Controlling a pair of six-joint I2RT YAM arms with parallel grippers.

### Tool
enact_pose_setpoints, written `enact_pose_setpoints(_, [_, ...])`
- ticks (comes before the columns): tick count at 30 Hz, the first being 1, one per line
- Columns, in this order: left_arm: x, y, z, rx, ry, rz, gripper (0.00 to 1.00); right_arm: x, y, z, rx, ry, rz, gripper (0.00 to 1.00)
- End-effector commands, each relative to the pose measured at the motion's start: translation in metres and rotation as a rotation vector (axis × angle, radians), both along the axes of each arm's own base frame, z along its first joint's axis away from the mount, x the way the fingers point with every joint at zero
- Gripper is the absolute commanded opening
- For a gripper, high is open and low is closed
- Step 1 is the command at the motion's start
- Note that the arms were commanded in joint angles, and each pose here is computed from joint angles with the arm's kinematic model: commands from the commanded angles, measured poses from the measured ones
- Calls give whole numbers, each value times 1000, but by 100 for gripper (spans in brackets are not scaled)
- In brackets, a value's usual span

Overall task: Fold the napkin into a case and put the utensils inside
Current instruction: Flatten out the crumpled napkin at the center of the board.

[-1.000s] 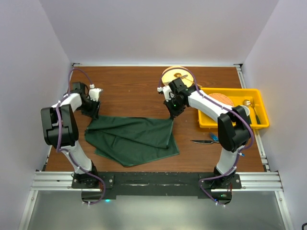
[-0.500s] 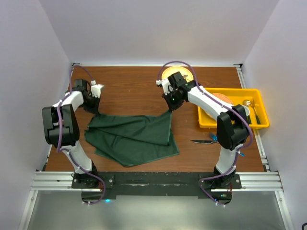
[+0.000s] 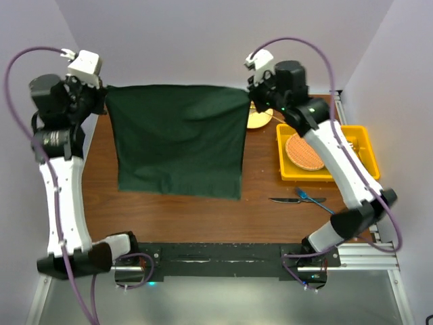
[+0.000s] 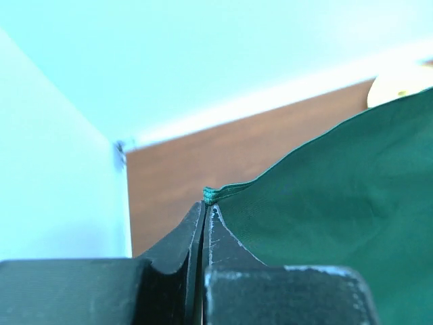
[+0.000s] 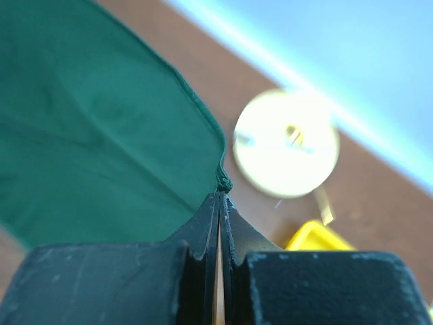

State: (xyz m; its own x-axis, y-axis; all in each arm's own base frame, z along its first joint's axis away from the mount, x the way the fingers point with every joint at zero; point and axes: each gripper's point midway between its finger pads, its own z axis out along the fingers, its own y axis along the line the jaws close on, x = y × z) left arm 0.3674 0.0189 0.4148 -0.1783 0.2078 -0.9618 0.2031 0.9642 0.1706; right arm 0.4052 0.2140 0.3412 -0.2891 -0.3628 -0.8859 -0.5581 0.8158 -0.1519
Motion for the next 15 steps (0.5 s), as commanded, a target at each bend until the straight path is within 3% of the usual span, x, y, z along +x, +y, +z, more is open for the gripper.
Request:
enact_pose_setpoints(1, [-45,-12,39,-48,-95,-1,0,-41,-25,122,126,-301,-4,0])
enact_pose_setpoints(7, [-137,-26,94,-33,-305,24,0,-113,-41,167,229,-390,80,0])
enact_pose_setpoints(15, [-197,-41,137,-42,-426,8,0,-170,-39,183,348,-342,168,0])
